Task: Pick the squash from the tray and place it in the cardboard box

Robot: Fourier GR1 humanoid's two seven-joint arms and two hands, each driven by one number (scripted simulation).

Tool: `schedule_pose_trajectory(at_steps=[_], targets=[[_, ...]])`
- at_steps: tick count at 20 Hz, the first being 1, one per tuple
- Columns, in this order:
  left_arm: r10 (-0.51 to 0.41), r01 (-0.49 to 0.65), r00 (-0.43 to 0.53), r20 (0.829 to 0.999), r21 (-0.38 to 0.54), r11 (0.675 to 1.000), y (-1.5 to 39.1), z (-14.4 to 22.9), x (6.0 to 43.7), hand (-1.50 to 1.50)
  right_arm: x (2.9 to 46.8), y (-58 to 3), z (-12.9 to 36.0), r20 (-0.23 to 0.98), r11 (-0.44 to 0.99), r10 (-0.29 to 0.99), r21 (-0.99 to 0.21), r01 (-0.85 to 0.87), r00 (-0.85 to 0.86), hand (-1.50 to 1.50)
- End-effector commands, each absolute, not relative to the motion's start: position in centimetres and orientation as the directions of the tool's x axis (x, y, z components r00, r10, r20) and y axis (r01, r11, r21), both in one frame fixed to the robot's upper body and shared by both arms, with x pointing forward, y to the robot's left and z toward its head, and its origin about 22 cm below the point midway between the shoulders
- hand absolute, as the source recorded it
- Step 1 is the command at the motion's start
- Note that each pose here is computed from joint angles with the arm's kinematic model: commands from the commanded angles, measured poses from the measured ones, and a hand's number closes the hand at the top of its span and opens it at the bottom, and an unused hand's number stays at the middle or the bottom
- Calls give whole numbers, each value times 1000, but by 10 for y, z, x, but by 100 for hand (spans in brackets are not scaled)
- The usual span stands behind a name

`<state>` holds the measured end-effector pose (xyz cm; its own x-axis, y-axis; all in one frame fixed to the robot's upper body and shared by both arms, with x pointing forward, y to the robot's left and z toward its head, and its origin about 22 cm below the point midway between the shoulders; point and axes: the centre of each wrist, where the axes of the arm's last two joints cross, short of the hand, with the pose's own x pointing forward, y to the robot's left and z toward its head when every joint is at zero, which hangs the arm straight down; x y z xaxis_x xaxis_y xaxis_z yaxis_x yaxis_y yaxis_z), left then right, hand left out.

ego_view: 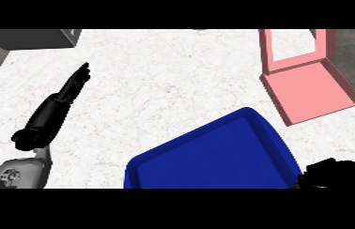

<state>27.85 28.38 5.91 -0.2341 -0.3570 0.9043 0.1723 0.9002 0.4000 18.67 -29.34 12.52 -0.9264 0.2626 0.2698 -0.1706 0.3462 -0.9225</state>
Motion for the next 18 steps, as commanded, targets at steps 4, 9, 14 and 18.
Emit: schedule_pose_trajectory(at_steps=[4,9,14,18], targets=[[-349,201,-239,906,398,895,278,69,287,0,227,-378,193,395,546,417,-829,-122,-818,150],[-344,225,-254,904,401,888,285,58,287,0,257,-417,210,458,559,500,-819,-130,-735,150],[-342,256,-274,899,411,875,267,68,289,0,292,-431,210,315,365,609,-926,-95,-728,150],[-323,272,-293,900,403,874,256,72,292,0,300,-435,195,266,165,710,-963,-214,-652,150]])
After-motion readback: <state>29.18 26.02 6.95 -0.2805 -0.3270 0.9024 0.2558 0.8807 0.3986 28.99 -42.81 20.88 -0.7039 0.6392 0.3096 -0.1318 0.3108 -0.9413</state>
